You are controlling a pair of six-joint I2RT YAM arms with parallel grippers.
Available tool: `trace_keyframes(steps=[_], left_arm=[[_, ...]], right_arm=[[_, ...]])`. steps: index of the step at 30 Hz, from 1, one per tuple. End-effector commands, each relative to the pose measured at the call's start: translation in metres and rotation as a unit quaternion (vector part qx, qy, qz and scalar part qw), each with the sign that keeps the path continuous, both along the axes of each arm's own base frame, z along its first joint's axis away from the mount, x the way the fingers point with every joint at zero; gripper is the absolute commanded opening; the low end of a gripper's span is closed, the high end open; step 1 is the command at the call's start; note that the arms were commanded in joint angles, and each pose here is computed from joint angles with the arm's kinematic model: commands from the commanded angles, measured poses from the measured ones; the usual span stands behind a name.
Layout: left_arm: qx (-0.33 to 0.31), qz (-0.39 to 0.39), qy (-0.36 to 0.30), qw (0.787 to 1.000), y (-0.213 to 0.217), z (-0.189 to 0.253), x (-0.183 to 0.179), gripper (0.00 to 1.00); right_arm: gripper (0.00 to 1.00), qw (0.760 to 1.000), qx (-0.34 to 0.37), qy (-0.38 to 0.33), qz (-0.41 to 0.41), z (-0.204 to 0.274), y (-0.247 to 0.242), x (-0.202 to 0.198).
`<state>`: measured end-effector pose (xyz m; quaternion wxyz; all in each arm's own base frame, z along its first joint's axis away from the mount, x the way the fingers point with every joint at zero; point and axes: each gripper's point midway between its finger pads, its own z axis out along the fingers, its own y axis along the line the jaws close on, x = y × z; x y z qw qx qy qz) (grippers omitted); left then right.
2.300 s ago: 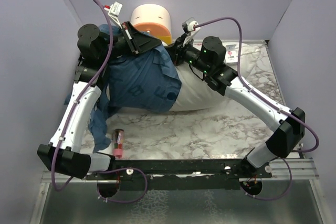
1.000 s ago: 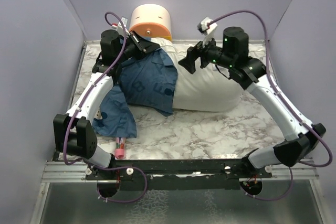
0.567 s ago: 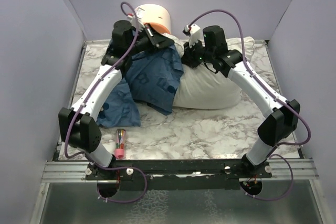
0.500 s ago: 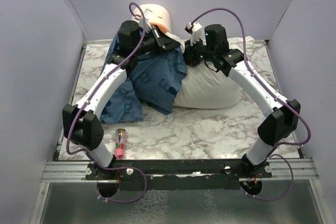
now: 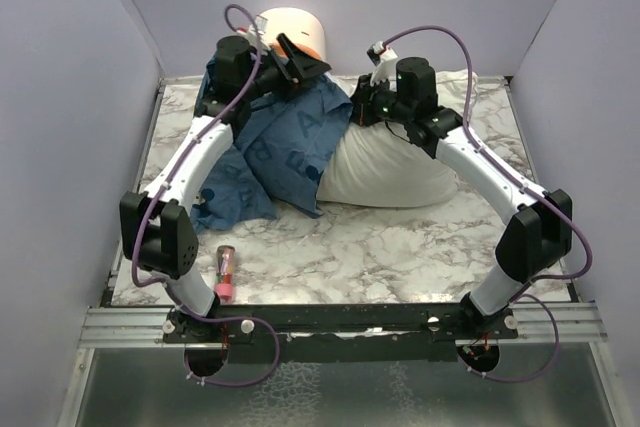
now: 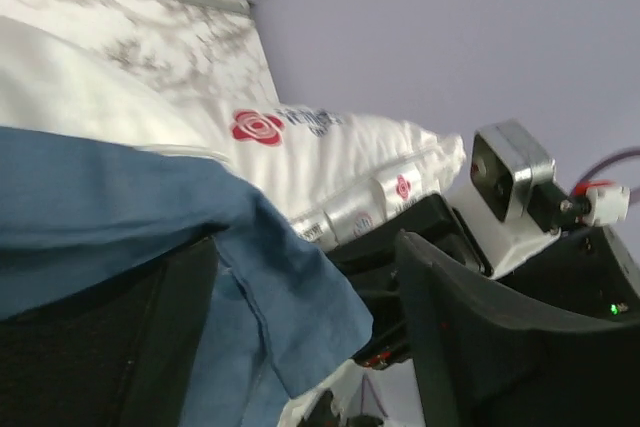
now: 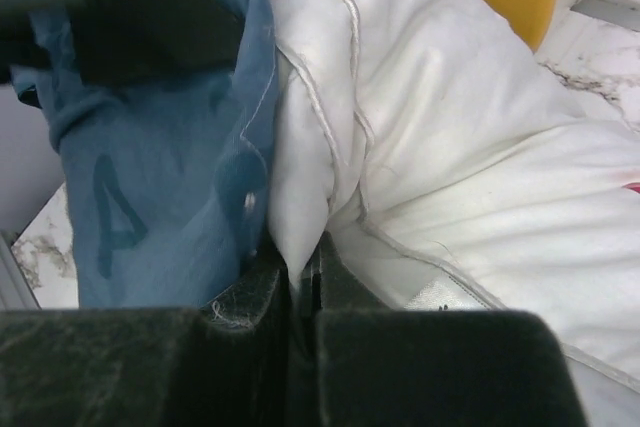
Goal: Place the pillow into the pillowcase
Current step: Stuff the pillow into the pillowcase.
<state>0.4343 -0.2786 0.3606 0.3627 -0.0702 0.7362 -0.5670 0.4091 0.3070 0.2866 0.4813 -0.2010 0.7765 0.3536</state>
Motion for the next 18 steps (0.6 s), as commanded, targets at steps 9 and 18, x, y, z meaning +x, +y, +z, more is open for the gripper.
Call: trace_keyframes(steps=[9,18], left_arm=[[0.193,0.101,-0.113,0.969,0.101,0.019,-0.08,0.91],[0.41,0.139,-0.083,0.897,0.073,-0.056,-0.162,0.96]], right_arm=[[0.02,1.0,-0.012,0.004,-0.018,-0.005,-0.01,0.027],[0.02,1.0,-0.005,0.02,-0.005,-0.012,-0.005,0.024]])
